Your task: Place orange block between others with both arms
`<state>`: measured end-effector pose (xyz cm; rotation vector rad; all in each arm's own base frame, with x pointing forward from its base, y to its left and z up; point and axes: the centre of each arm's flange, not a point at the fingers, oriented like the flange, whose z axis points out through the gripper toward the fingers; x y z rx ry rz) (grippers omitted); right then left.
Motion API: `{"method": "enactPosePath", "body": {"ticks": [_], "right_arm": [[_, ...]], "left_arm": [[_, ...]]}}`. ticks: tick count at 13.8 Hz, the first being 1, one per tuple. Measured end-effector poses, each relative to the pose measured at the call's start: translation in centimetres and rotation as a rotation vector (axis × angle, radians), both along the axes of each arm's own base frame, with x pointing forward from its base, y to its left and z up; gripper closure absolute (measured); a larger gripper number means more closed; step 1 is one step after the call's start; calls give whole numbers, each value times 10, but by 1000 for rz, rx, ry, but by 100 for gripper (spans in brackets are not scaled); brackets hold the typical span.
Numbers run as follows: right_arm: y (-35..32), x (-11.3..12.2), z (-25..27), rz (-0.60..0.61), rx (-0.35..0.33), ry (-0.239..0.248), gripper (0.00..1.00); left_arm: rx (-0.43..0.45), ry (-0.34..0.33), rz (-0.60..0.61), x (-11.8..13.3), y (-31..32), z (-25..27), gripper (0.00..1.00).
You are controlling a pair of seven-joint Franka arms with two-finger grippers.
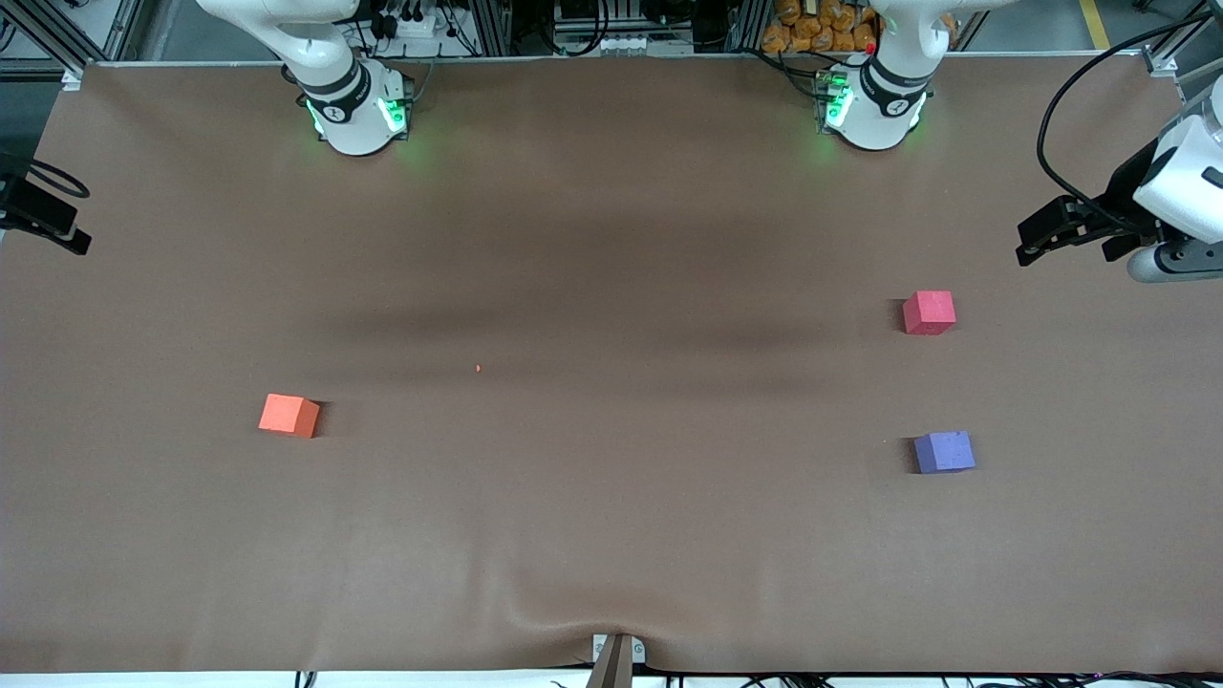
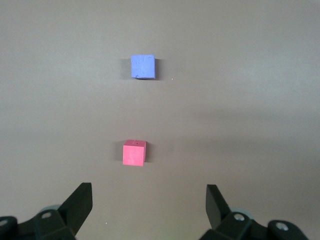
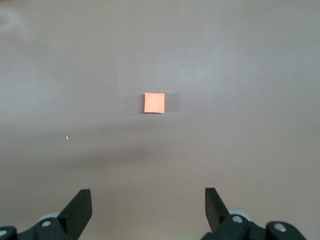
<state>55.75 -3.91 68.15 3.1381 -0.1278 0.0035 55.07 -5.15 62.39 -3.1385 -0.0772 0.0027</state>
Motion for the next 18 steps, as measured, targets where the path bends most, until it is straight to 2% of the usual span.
{"method": "enactPosePath", "body": {"ticks": [13, 18], "right_arm": [[-36, -6, -3, -60, 1, 30, 0], [-31, -5, -8, -44, 4, 47, 0]], "left_arm": [[-4, 34, -61, 10, 6, -18, 0], [-4, 35, -59, 10, 7, -19, 0]]}}
